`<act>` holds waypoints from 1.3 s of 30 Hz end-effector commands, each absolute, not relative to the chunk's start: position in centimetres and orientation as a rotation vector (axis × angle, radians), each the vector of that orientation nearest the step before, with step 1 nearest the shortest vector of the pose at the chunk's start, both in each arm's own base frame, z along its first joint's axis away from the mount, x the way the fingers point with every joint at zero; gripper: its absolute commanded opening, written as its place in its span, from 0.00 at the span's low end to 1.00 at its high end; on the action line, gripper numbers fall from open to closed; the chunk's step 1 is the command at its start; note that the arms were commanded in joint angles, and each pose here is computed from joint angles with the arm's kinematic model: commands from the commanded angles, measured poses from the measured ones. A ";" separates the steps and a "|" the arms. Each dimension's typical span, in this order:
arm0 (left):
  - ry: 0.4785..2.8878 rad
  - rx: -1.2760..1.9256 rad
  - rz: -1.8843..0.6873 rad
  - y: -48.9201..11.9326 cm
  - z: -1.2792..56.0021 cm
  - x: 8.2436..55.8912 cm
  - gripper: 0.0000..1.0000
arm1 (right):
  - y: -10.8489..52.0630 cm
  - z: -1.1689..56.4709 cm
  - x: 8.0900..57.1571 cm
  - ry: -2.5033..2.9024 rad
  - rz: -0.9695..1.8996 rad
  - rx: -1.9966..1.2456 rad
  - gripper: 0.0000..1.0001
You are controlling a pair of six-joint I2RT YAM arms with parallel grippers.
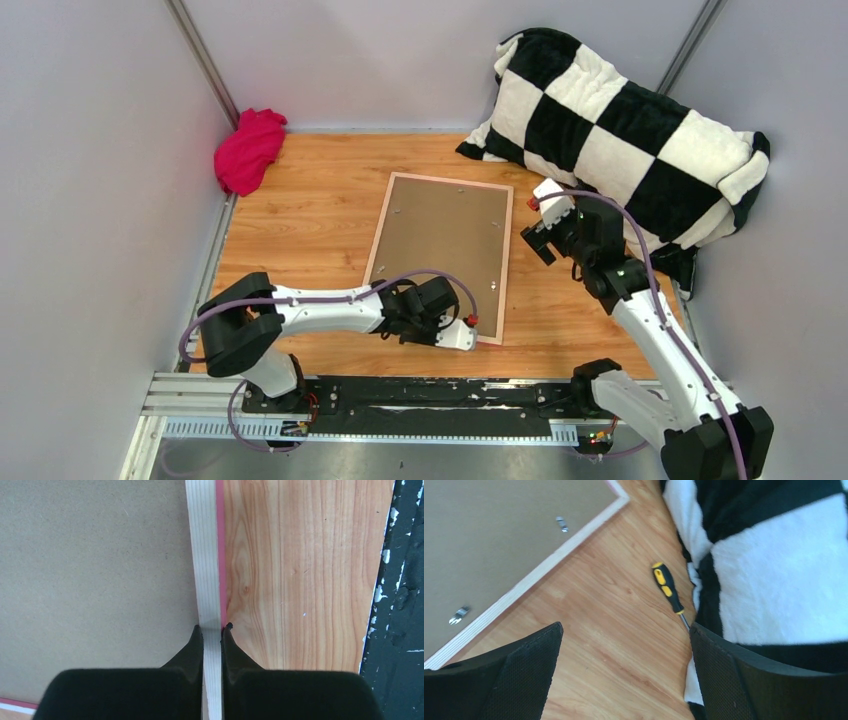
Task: Take the photo out of the frame
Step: Turn over the photo frame at the center of the board.
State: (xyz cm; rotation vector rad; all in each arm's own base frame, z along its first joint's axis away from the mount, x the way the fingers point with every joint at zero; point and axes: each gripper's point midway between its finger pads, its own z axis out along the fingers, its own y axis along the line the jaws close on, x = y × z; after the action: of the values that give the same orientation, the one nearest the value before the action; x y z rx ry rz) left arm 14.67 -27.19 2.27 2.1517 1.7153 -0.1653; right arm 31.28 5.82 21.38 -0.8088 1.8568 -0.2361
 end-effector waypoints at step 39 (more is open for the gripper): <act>1.657 1.931 -0.287 -27.1 10.9 17.8 0.00 | 16.4 7.4 23.3 0.669 -0.172 -1.837 1.00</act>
State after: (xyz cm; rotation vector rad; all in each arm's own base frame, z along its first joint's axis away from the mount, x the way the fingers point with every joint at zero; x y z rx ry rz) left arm 16.10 -25.55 7.49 2.0208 1.7522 -0.2937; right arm 22.19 15.10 5.47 -1.9044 0.8168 -0.0757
